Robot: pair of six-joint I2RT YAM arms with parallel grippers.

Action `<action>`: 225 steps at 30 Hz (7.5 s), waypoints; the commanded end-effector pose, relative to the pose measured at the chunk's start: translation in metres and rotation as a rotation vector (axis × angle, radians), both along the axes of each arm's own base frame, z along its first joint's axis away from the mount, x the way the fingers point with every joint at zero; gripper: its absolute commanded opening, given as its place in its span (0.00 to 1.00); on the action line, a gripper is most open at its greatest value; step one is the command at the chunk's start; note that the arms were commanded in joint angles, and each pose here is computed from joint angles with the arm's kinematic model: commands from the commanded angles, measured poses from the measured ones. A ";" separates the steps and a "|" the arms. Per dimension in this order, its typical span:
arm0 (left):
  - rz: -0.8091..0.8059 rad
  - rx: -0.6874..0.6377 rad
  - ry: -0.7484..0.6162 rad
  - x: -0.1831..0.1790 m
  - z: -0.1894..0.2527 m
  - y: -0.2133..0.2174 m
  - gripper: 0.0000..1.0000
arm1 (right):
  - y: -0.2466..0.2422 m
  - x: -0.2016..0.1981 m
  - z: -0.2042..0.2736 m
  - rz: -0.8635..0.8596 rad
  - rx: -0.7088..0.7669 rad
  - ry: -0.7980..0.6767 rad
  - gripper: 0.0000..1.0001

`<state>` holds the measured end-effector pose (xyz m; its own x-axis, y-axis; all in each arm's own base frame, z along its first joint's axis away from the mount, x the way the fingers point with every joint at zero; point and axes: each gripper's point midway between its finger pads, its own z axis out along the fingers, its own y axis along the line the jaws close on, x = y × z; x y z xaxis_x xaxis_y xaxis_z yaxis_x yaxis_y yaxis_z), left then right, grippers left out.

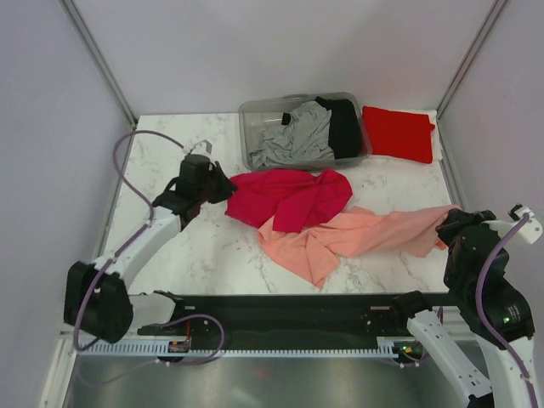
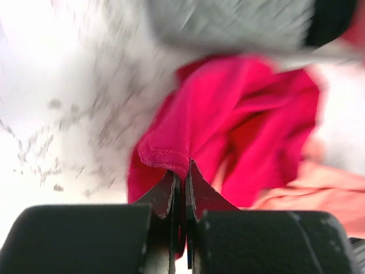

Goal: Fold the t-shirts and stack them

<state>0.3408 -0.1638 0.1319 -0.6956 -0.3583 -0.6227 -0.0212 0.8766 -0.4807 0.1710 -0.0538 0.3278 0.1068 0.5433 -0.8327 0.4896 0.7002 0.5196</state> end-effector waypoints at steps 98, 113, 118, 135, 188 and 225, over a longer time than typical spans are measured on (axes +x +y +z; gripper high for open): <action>-0.190 -0.033 -0.694 0.192 0.284 -0.141 0.16 | 0.115 0.070 -0.246 0.470 0.134 0.316 0.00; -0.006 0.191 -0.301 0.232 0.113 -0.034 1.00 | 0.116 0.070 -0.245 0.478 0.131 0.315 0.00; -0.024 0.303 -0.234 0.244 0.080 -0.008 0.99 | 0.116 0.070 -0.246 0.478 0.133 0.319 0.00; -0.049 0.349 0.006 0.250 -0.031 0.006 0.88 | 0.116 0.071 -0.248 0.476 0.131 0.330 0.00; 1.133 -0.740 -0.048 0.140 0.059 0.318 0.55 | 0.116 0.070 -0.246 0.484 0.130 0.315 0.00; -0.023 0.065 0.145 -0.134 -0.008 -0.022 0.80 | 0.048 0.014 -0.139 0.100 0.270 0.184 0.08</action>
